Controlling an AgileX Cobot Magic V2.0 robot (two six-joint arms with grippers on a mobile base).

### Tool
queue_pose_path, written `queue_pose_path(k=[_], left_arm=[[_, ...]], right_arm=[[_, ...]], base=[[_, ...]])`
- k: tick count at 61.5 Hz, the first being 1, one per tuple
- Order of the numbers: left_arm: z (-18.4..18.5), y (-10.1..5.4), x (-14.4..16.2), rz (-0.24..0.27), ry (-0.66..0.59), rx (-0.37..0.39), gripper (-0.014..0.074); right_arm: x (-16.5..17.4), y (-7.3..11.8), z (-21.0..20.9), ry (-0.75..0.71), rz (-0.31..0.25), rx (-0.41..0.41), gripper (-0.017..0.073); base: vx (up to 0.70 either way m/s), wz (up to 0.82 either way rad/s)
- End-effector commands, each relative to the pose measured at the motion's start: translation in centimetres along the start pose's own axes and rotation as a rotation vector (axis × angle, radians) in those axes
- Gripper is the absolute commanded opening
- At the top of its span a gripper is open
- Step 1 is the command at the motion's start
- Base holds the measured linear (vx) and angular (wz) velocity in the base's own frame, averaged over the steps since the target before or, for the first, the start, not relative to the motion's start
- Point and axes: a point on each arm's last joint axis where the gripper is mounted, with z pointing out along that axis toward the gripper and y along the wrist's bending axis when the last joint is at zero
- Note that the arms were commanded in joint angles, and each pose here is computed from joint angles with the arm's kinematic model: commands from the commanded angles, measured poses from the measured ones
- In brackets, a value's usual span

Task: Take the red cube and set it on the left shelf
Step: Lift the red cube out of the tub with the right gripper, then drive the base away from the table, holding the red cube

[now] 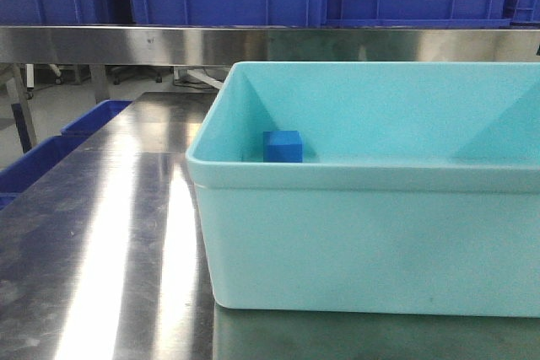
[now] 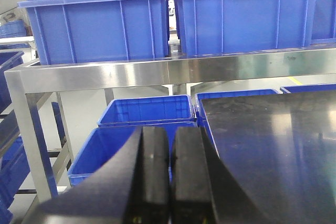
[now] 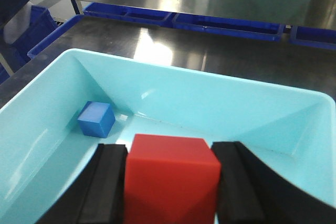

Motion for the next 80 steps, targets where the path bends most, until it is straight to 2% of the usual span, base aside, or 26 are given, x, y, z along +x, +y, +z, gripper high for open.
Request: queue_pose_path(k=[1, 80], left_arm=[[0.07, 0.10, 0.04, -0.010, -0.055, -0.014, 0.0106], [0.07, 0.10, 0.04, -0.010, -0.055, -0.014, 0.0106]], right_arm=[[-1.75, 0.22, -0.44, -0.114, -0.014, -0.014, 0.0057], [-1.75, 0.22, -0.44, -0.114, -0.014, -0.014, 0.0057]], base=[[0.00, 0.00], [-0.02, 0.06]])
